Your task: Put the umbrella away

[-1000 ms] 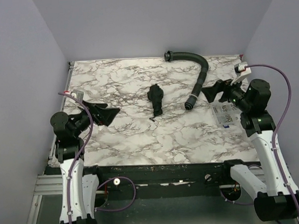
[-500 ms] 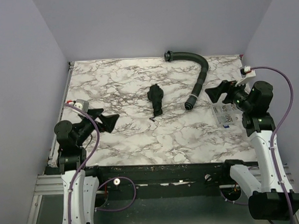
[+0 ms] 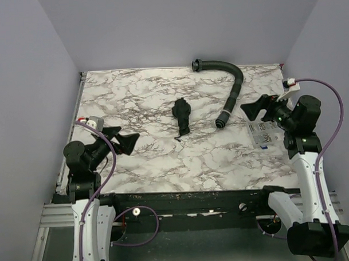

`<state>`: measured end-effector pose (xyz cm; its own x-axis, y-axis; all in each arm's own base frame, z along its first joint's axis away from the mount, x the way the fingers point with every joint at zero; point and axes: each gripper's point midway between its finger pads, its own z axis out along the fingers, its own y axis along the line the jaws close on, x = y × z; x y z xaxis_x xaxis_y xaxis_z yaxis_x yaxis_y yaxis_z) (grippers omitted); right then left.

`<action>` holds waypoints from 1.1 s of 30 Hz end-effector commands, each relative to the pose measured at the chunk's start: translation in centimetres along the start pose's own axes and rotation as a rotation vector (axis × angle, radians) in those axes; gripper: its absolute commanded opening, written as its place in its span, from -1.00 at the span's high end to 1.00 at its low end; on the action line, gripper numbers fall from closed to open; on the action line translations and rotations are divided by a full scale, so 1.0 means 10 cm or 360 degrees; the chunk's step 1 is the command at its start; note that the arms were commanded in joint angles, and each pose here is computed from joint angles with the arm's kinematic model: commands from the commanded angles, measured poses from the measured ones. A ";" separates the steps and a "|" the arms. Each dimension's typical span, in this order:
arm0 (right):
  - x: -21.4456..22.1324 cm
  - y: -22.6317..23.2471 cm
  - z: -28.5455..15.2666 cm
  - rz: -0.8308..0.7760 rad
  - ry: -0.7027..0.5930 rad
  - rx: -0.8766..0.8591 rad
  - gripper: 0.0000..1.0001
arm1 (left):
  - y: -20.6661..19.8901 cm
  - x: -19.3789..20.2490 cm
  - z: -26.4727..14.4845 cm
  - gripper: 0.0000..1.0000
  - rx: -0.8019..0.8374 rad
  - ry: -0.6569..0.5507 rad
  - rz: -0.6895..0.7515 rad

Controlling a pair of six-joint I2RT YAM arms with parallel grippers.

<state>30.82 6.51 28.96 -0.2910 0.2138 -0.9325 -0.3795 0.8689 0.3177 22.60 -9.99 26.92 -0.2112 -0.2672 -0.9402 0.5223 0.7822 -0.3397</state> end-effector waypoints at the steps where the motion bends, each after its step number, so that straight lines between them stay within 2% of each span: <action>1: -0.06 0.04 -0.03 -0.0011 -0.0041 -0.0038 -1.00 | 0.00 0.00 0.01 -0.97 0.0004 -0.0013 -0.0009; 33: -0.03 -0.03 -0.07 -0.0010 -0.0048 -0.0002 -1.00 | 0.00 0.01 0.01 -0.97 0.0000 -0.0012 -0.0021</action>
<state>30.48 6.09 29.06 -0.2820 0.2180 -0.9343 -0.3793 0.8692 0.3173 22.60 -10.06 26.79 -0.2208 -0.2750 -0.9357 0.5202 0.7783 -0.3515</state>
